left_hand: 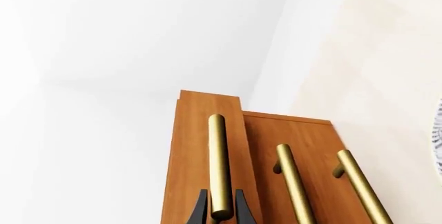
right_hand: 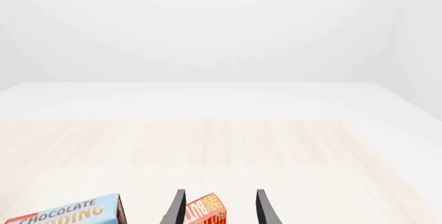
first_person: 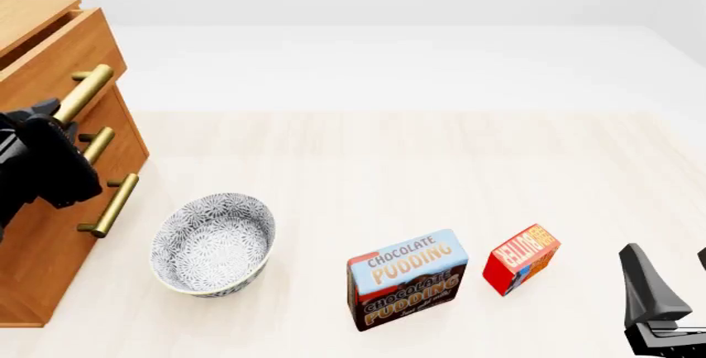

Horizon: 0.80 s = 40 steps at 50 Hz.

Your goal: Put the butter at the back in the top drawer of the cabinet and close it.

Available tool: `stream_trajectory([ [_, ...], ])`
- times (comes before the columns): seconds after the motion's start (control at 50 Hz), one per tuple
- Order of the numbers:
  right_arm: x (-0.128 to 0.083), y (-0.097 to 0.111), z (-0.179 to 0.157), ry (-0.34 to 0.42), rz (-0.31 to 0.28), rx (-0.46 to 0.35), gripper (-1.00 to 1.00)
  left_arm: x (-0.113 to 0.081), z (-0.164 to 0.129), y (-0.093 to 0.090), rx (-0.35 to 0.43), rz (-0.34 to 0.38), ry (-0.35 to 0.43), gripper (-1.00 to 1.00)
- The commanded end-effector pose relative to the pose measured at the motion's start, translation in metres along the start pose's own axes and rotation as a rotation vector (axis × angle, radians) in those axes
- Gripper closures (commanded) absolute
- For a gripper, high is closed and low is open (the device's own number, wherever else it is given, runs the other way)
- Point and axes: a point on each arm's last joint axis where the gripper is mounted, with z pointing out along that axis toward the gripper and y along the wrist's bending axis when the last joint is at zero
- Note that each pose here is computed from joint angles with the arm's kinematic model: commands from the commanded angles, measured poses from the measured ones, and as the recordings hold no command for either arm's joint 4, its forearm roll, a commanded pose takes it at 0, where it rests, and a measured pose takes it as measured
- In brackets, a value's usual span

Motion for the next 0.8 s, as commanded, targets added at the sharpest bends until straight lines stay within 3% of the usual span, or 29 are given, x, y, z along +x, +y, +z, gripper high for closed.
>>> stream_trajectory([
  [0.02,0.000,0.000,0.000,0.000,0.000,0.000,-1.00,0.001,-0.001,-0.006,0.030,-0.010,0.009,1.00],
  [0.8,0.000,0.000,0.000,0.000,0.000,0.000,-1.00,-0.013,-0.006,-0.004,0.043,-0.016,-0.050,1.00],
])
